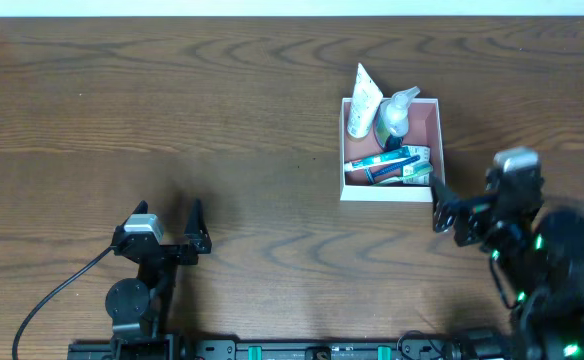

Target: Pack container

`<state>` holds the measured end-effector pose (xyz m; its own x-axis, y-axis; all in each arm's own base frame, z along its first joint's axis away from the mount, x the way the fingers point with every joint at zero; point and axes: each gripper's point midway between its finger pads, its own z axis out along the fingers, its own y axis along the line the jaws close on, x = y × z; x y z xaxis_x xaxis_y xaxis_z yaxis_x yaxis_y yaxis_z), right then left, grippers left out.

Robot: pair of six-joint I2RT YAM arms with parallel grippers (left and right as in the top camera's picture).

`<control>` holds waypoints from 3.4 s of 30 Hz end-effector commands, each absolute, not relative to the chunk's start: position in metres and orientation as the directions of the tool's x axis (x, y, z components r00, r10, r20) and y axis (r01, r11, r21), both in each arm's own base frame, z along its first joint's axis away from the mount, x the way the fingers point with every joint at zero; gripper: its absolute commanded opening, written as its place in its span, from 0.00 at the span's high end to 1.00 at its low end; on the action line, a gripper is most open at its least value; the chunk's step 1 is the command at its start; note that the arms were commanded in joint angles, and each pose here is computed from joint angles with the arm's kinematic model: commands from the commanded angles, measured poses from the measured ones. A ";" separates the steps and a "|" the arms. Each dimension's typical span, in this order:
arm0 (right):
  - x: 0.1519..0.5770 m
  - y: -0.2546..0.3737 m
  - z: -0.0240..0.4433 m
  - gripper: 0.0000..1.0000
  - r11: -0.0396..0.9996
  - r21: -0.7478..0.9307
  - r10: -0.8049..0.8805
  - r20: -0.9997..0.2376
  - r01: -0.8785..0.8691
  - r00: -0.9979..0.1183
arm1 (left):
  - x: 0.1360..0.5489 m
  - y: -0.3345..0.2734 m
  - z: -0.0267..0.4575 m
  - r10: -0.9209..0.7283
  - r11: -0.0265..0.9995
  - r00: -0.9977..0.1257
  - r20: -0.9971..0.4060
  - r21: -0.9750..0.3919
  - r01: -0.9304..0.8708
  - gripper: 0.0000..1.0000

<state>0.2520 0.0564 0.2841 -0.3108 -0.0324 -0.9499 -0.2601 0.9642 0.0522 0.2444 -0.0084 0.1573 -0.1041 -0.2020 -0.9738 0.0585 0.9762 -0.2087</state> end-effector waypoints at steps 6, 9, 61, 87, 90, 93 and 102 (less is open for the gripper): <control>0.244 0.067 0.211 0.01 0.934 -0.071 -0.110 -0.990 -0.351 -0.093 | 0.244 -0.009 0.142 -0.200 0.976 -0.148 -0.969 -0.210 0.052 0.02; 0.244 0.069 0.194 0.01 0.928 -0.078 -0.102 -0.994 -0.364 -0.046 | 0.244 -0.009 0.142 -0.200 0.976 -0.148 -0.969 -0.210 0.052 0.02; 0.244 0.031 0.161 0.01 0.983 0.010 -0.001 -0.998 -0.182 -0.057 | 0.244 -0.009 0.142 -0.200 0.976 -0.148 -0.969 -0.210 0.052 0.02; 0.244 0.031 0.161 0.01 0.983 0.010 -0.001 -0.998 -0.182 -0.057 | 0.244 -0.009 0.142 -0.200 0.976 -0.148 -0.969 -0.210 0.052 0.02; 0.244 0.031 0.161 0.01 0.983 0.010 -0.001 -0.998 -0.182 -0.057 | 0.244 -0.009 0.142 -0.200 0.976 -0.148 -0.969 -0.210 0.052 0.02; 0.244 0.031 0.161 0.01 0.983 0.010 -0.001 -0.998 -0.182 -0.057 | 0.244 -0.009 0.142 -0.200 0.976 -0.148 -0.969 -0.210 0.052 0.02; 0.244 0.031 0.161 0.01 0.983 0.010 -0.001 -0.998 -0.182 -0.057 | 0.244 -0.009 0.142 -0.200 0.976 -0.148 -0.969 -0.210 0.052 0.02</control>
